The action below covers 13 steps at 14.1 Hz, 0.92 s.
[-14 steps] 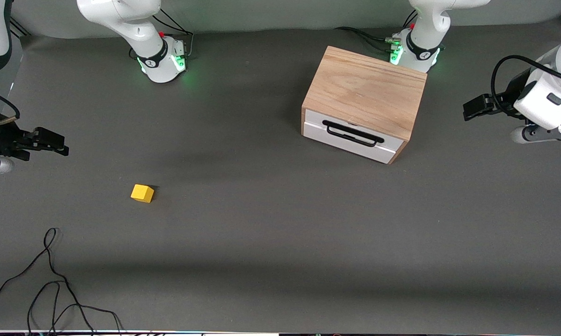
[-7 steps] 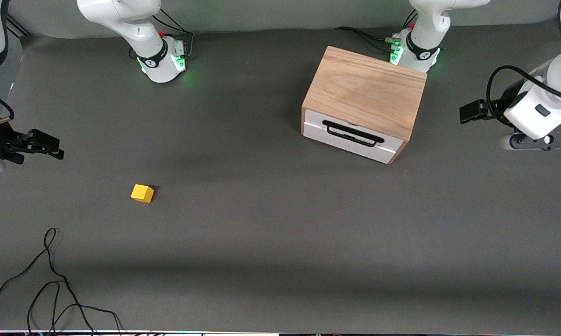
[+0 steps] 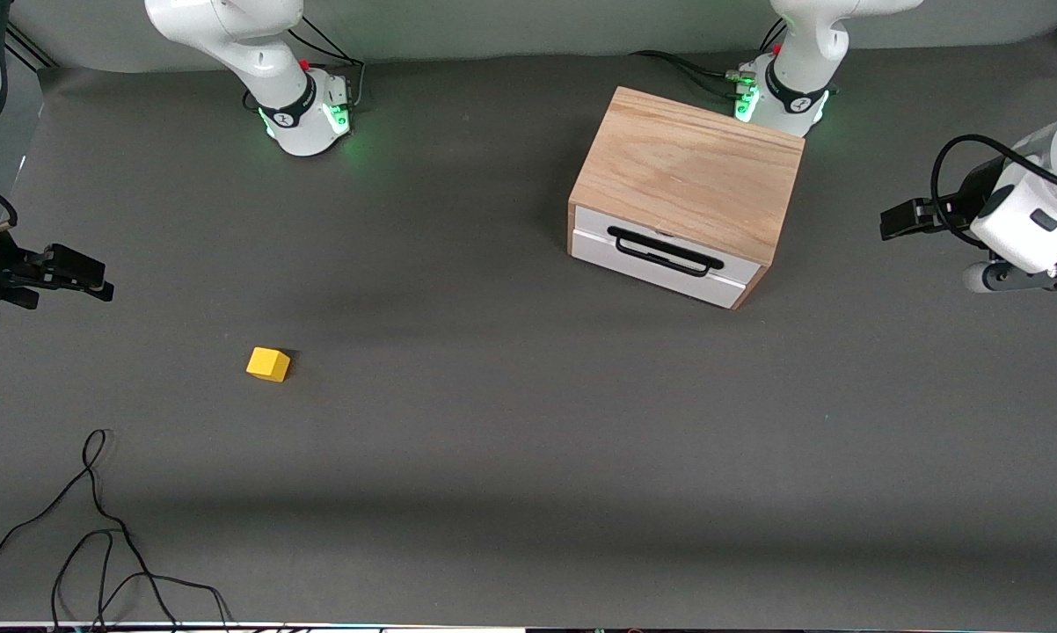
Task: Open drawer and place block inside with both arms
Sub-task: 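Reach the left gripper to the black drawer handle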
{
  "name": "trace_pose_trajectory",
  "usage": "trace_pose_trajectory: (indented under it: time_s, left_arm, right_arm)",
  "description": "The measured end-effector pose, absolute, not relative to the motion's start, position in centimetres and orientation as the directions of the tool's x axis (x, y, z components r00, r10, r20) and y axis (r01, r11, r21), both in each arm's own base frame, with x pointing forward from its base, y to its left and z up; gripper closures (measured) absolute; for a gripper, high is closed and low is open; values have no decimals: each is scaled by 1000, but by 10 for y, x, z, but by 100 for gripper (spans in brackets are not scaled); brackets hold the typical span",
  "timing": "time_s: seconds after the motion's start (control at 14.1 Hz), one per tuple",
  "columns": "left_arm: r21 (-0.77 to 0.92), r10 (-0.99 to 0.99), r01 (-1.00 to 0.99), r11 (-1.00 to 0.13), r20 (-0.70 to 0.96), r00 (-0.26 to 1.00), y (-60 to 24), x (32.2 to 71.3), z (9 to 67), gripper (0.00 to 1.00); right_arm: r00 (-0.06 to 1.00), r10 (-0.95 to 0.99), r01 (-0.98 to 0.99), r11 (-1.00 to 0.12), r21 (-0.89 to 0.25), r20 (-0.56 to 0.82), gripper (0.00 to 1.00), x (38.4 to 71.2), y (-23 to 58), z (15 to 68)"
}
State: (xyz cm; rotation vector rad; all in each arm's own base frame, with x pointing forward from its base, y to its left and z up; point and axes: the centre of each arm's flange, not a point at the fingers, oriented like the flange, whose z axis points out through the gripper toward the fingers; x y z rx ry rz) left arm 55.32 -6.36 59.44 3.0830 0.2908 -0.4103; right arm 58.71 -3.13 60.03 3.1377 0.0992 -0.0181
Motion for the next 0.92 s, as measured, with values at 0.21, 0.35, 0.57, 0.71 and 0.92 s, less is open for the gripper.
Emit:
trace_pose_trajectory:
  time_s: [0.21, 0.35, 0.57, 0.71, 0.92]
  left_arm:
    - [-32, 388, 398, -917, -309, 868, -85, 554, 580, 8]
    - [-78, 500, 506, -859, -343, 795, -103, 559, 561, 6]
    - [-165, 613, 597, -785, -345, 711, -156, 567, 522, 3]
    - [-199, 674, 647, -736, -316, 668, -201, 566, 497, 3]
    - [-206, 751, 724, -658, -253, 610, -251, 558, 452, 3]
  right_arm:
    - [998, 62, 62, -998, 2, -12, 0, 587, -32, 600]
    - [998, 62, 62, -998, 2, -12, 0, 587, -32, 600]
    - [998, 62, 62, -998, 2, -12, 0, 587, -32, 600]
    - [998, 62, 62, -998, 2, -13, 0, 587, -32, 600]
    - [998, 62, 62, -998, 2, -13, 0, 588, -32, 599]
